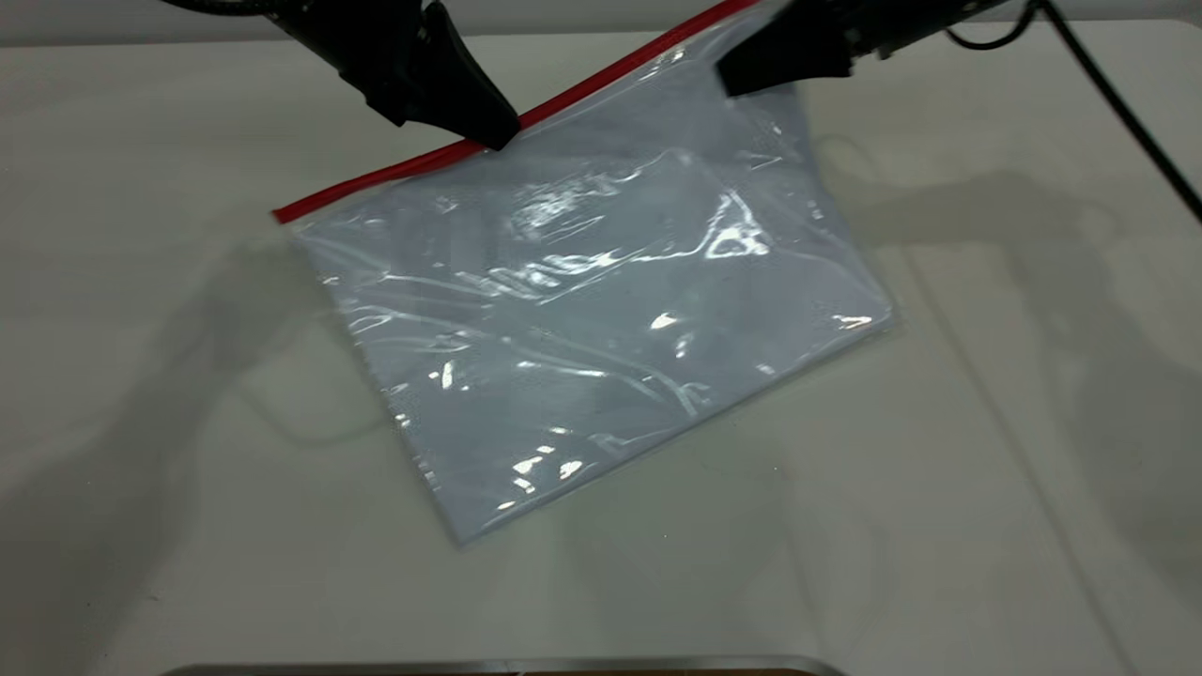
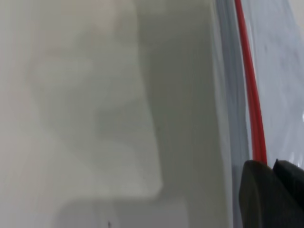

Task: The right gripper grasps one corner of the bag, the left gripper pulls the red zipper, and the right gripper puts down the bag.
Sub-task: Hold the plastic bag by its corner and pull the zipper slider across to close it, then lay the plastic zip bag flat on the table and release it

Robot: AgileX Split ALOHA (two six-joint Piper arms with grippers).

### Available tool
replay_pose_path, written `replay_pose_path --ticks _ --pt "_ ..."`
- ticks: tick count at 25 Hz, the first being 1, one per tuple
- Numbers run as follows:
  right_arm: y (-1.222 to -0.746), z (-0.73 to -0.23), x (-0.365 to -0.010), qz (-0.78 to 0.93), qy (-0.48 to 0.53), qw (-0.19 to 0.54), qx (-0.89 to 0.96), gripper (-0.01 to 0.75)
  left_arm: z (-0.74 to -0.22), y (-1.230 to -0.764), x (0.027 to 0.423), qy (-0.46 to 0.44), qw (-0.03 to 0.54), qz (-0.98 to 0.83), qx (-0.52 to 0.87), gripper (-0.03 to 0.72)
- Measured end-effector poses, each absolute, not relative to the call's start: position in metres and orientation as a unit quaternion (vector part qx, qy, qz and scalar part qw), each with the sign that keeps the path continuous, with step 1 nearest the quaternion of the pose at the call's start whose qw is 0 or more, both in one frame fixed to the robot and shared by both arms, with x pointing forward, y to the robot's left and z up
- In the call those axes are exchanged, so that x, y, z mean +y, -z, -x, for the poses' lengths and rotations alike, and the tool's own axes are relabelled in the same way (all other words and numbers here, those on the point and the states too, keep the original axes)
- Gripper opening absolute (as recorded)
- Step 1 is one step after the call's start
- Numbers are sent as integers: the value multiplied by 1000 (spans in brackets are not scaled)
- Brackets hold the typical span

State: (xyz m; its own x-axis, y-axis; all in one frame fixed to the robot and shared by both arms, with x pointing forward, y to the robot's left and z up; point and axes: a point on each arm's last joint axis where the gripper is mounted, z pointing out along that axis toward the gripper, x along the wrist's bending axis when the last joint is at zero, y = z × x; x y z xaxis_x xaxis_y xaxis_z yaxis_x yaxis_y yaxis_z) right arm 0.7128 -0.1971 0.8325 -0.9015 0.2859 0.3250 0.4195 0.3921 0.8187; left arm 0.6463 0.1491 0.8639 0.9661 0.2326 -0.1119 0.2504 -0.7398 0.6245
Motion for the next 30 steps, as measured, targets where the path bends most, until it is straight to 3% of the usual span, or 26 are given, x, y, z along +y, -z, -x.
replay_pose_path --ticks 10,22,26,30 --pt "-832 -720 -250 272 507 50 -817 34 -643 -857 159 21 271 -956 112 36" --pt "-830 -721 -260 292 498 51 -815 65 -642 -856 162 20 254 -961 105 71" --pt "-827 -724 -267 312 482 38 -818 196 -642 -856 161 24 259 -959 113 203" --pt "-826 -725 -270 322 474 31 -819 433 -643 -858 158 28 279 -951 133 398"
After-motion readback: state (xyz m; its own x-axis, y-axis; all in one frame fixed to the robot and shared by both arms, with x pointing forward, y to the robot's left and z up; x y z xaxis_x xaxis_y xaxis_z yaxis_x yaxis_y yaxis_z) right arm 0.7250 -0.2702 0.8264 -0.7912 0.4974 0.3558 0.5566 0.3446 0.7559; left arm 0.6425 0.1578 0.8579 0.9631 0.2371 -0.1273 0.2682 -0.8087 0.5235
